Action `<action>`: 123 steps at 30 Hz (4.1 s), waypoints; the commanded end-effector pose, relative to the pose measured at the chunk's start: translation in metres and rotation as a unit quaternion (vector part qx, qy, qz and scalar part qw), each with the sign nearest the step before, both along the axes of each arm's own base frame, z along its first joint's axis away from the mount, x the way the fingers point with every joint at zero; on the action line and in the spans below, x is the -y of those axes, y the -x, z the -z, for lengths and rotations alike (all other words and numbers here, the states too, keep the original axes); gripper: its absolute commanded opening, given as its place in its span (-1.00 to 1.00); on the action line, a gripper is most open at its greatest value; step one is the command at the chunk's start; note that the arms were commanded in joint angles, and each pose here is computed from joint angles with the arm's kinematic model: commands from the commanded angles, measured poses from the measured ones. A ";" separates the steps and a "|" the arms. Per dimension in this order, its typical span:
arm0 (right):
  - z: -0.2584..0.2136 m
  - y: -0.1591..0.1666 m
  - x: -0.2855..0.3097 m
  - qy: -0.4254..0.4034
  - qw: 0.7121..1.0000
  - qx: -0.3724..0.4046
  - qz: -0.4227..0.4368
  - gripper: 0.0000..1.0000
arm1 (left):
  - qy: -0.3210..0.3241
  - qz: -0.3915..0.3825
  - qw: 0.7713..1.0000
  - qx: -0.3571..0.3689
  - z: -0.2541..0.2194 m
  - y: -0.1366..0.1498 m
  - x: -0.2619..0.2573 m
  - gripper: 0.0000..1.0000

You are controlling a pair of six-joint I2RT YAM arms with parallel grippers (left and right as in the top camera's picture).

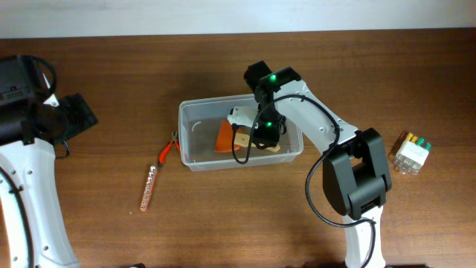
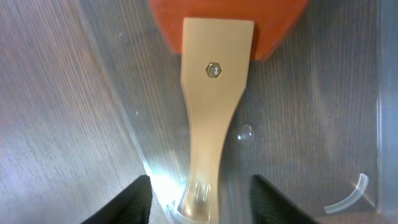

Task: Pack container
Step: 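Carry the scraper over the container and lower it inside, then open the right gripper and move it to the marker pack, then grasp the clear pack of yellow and green markers with the right gripper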

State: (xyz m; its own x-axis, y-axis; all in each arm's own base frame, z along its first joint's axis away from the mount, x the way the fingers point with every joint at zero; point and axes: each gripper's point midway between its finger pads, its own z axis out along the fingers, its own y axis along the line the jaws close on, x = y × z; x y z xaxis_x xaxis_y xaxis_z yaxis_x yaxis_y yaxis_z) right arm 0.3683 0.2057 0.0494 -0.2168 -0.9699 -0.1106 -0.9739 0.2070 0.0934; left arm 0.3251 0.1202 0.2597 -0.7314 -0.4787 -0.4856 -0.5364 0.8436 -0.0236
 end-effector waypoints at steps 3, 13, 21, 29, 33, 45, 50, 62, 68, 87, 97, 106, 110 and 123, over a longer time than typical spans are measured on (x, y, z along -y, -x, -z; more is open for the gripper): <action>-0.012 -0.003 -0.004 -0.016 0.998 -0.003 0.053 0.10 | -0.003 0.024 1.000 -0.006 0.003 0.000 0.002 0.66; -0.193 -0.061 0.059 -0.018 0.929 0.209 0.304 0.97 | -0.017 0.125 0.992 -0.013 0.003 -0.005 0.014 0.67; -0.291 -0.009 0.234 -0.047 0.711 0.220 0.667 0.97 | -0.009 0.227 0.974 -0.009 0.002 -0.012 0.050 0.74; -0.260 0.041 0.345 -0.072 0.541 0.095 0.833 0.98 | -0.022 0.300 0.954 -0.007 0.001 -0.021 0.090 0.83; -0.219 0.049 0.383 -0.043 0.499 0.055 0.864 0.98 | -0.021 0.308 0.951 -0.007 0.002 -0.021 0.096 0.83; -0.070 0.053 0.426 -0.001 0.482 -0.011 0.876 0.97 | -0.020 0.308 0.951 -0.012 0.003 -0.019 0.096 0.86; -0.023 0.057 0.428 0.018 0.479 -0.023 0.877 0.97 | -0.017 0.308 0.951 -0.017 0.004 -0.017 0.096 0.85; 0.031 0.059 0.440 0.060 0.477 -0.037 0.876 0.97 | -0.012 0.308 0.951 -0.030 0.007 -0.010 0.097 0.86; 0.039 0.055 0.443 0.060 0.477 -0.034 0.876 0.97 | -0.011 0.308 0.951 -0.030 0.007 -0.010 0.097 0.86; 0.048 0.024 0.412 0.026 0.538 -0.035 0.842 0.97 | -0.012 0.308 0.951 -0.029 0.007 -0.011 0.097 0.86; 0.055 0.033 0.418 0.055 0.534 -0.034 0.843 0.97 | -0.012 0.308 0.951 -0.029 0.007 -0.011 0.097 0.85; 0.062 0.042 0.413 0.060 0.534 -0.047 0.842 0.97 | -0.012 0.308 0.951 -0.030 0.007 -0.010 0.097 0.86; 0.062 0.042 0.412 0.061 0.534 -0.048 0.842 0.93 | -0.012 0.308 0.951 -0.029 0.007 -0.010 0.097 0.86; 0.062 0.042 0.412 0.061 0.534 -0.048 0.842 0.31 | -0.012 0.308 0.951 -0.030 0.007 -0.010 0.097 0.86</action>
State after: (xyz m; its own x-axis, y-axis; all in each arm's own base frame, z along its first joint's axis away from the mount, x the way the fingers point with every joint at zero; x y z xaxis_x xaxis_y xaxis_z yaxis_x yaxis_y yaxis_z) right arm 0.3327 -0.2112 -0.0015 -0.7946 0.6070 -0.0149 0.6069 0.7947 0.0099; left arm 0.3372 0.0262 0.2546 -0.8949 0.0413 -0.4443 0.0376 0.9991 0.0173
